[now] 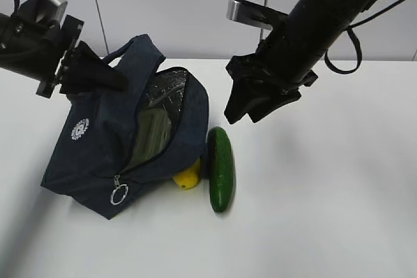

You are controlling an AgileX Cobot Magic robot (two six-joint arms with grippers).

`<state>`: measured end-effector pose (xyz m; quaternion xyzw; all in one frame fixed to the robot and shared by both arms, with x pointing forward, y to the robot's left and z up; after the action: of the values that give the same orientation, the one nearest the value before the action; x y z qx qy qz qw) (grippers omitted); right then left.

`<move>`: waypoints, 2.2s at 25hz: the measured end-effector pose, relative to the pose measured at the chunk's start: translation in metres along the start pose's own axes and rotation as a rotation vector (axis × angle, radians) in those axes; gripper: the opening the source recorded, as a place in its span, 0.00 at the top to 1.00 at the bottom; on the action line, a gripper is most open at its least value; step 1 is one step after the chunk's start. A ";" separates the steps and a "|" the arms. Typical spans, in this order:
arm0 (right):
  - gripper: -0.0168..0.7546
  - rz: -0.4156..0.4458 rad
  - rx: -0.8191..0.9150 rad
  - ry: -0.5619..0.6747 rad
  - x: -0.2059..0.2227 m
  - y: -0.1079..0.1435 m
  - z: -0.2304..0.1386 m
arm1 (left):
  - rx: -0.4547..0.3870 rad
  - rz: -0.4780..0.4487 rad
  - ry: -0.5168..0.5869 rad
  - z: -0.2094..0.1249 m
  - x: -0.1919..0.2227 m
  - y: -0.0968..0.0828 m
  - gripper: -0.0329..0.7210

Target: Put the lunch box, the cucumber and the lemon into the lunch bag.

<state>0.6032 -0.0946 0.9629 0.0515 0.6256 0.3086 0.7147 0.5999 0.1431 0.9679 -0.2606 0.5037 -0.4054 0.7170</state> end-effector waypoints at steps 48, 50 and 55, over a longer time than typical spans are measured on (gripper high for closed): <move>0.37 -0.176 0.349 -0.015 0.070 -0.025 0.010 | -0.008 0.313 0.134 0.002 -0.054 0.046 0.96; 0.36 -0.176 0.354 -0.013 0.076 -0.027 0.011 | -0.008 0.313 0.134 0.002 -0.054 0.046 0.96; 0.36 -0.186 0.368 0.007 0.092 -0.036 0.009 | -0.008 0.315 0.135 0.001 -0.054 0.046 0.96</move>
<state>0.6281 -0.0745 0.8687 0.1221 0.6762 0.1218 0.7163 0.6072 0.2136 0.9598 -0.1537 0.5869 -0.3026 0.7351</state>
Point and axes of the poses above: a point on each arm's last joint axis where the gripper is mounted, x pointing out along that axis toward the gripper, y along the wrist's bending axis when the last joint is at zero, z = x × y, the point moved 8 cm from there along x, pointing out along that axis toward the gripper, and after that the axes turned 5 degrees about x, right-handed, at the moved point
